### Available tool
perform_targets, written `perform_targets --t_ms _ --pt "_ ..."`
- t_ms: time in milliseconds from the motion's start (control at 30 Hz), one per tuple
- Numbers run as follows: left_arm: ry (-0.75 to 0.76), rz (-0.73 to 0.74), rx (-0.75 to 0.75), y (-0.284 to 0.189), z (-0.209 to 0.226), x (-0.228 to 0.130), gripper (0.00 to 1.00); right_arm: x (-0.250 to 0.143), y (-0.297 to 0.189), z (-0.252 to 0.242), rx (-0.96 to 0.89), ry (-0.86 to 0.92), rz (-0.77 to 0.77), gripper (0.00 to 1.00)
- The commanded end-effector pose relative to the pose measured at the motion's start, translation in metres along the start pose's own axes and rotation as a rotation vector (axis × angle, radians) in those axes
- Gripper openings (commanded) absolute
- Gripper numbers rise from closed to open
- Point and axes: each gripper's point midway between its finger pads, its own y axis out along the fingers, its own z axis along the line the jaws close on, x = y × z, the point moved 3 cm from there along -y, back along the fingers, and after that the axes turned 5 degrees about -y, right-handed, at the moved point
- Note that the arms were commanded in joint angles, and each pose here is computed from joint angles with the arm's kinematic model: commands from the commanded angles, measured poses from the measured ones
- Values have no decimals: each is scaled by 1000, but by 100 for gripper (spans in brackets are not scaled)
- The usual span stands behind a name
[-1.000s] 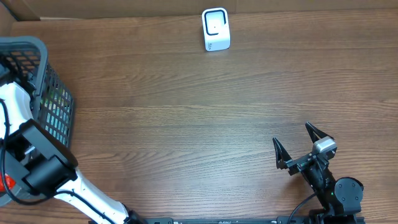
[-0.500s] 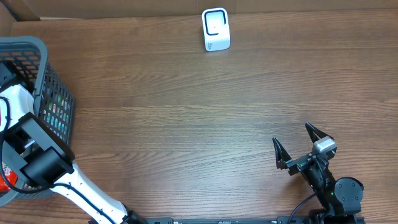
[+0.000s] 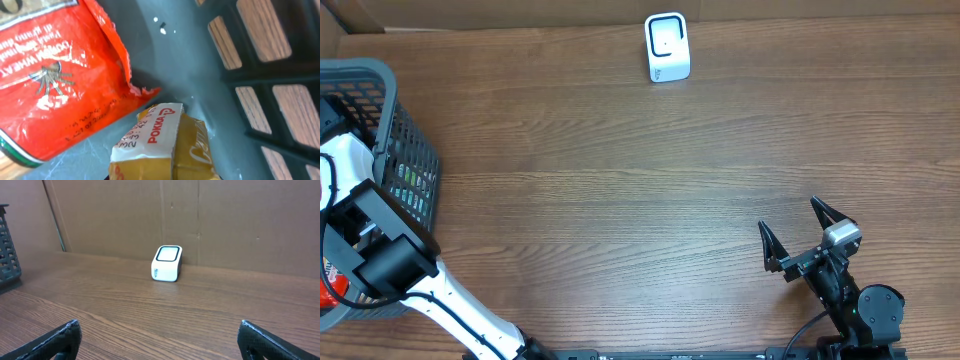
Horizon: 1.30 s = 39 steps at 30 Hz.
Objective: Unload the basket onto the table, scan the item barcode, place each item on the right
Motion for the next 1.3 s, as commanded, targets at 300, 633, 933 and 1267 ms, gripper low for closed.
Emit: perform_targets --t_ms 300,633,933,1267 --pt "1 -331 -160 -206 -6 52 4 -3 0 1 2 0 1 100" --pt "-23 -514 -267 -338 17 38 4 -3 0 1 3 -1 0 100" --pt "315 -334 -619 -386 -45 -47 4 -3 0 1 3 -1 0 100" --pt "787 23 -449 -298 -104 -206 4 -3 0 1 3 0 1 100"
